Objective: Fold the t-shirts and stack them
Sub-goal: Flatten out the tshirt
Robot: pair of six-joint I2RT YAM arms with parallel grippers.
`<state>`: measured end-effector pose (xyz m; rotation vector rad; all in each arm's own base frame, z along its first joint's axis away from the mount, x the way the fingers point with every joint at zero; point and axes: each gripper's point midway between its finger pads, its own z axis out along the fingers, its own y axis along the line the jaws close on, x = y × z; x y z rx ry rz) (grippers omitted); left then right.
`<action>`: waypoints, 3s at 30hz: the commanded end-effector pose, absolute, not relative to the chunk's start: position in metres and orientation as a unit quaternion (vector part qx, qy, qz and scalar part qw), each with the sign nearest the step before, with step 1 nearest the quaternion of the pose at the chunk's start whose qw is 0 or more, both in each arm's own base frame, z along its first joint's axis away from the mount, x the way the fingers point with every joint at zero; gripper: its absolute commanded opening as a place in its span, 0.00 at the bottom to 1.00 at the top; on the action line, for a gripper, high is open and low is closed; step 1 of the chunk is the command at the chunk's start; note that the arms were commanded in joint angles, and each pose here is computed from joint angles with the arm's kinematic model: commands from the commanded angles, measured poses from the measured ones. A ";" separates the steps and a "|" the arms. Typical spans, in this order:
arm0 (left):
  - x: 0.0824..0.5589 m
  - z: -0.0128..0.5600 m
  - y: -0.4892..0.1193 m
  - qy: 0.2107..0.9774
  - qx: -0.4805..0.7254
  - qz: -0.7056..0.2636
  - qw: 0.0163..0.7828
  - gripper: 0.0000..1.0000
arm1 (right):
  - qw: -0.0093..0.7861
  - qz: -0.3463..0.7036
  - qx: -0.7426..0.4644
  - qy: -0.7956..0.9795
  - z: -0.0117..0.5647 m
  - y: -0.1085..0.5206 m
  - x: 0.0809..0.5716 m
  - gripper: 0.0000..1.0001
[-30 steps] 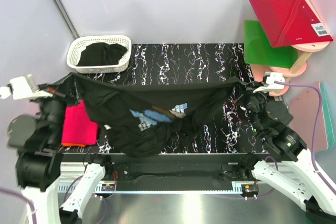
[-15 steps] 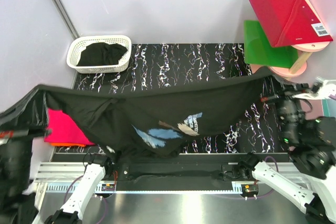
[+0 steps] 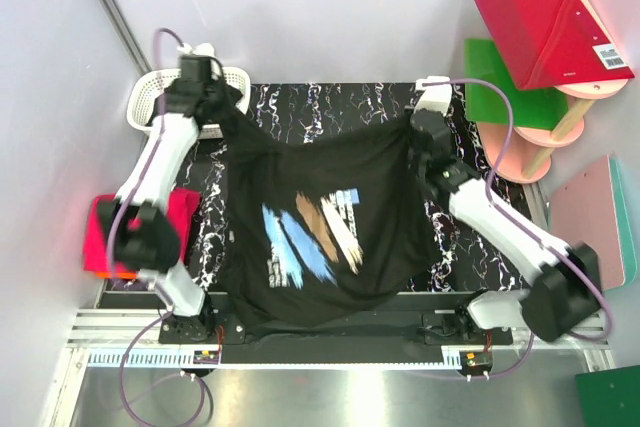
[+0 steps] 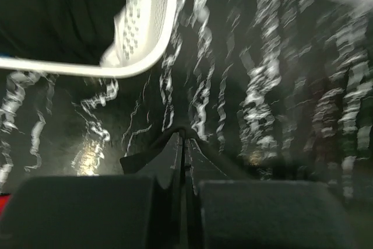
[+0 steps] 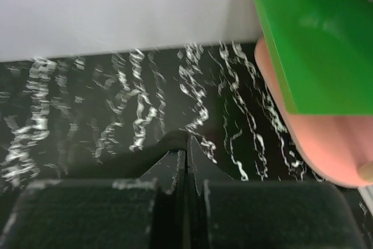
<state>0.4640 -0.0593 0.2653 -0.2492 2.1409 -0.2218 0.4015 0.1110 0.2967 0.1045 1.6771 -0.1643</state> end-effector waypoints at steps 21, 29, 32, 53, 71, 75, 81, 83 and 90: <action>0.527 0.227 -0.097 0.892 -0.077 -0.130 0.427 0.00 | 0.598 -0.092 0.135 0.785 0.198 0.064 0.555 0.00; 0.473 0.189 -0.085 0.914 -0.107 -0.105 0.376 0.00 | 0.523 -0.100 0.144 0.834 0.149 0.060 0.526 0.00; 0.461 0.171 -0.081 0.922 -0.119 -0.098 0.355 0.00 | 0.460 -0.106 0.140 0.870 0.108 0.062 0.512 0.00; 0.405 0.100 -0.061 0.956 -0.153 -0.042 0.249 0.00 | 0.264 -0.148 0.226 0.926 0.018 0.028 0.479 0.00; 0.320 0.412 -0.059 0.734 -0.117 -0.179 0.645 0.00 | 0.648 0.139 0.116 0.740 0.369 0.075 0.381 0.00; 0.245 0.454 -0.050 0.670 -0.090 -0.194 0.711 0.00 | 0.700 0.179 0.060 0.689 0.420 0.079 0.312 0.00; 0.134 0.490 -0.047 0.593 -0.034 -0.221 0.773 0.00 | 0.784 0.227 -0.003 0.577 0.486 0.067 0.188 0.00; 0.097 0.511 -0.050 0.566 -0.005 -0.235 0.790 0.00 | 0.802 0.239 -0.017 0.547 0.502 0.062 0.151 0.00; -0.014 0.591 -0.063 0.457 0.072 -0.288 0.839 0.00 | 0.842 0.269 -0.057 0.465 0.556 0.058 0.067 0.00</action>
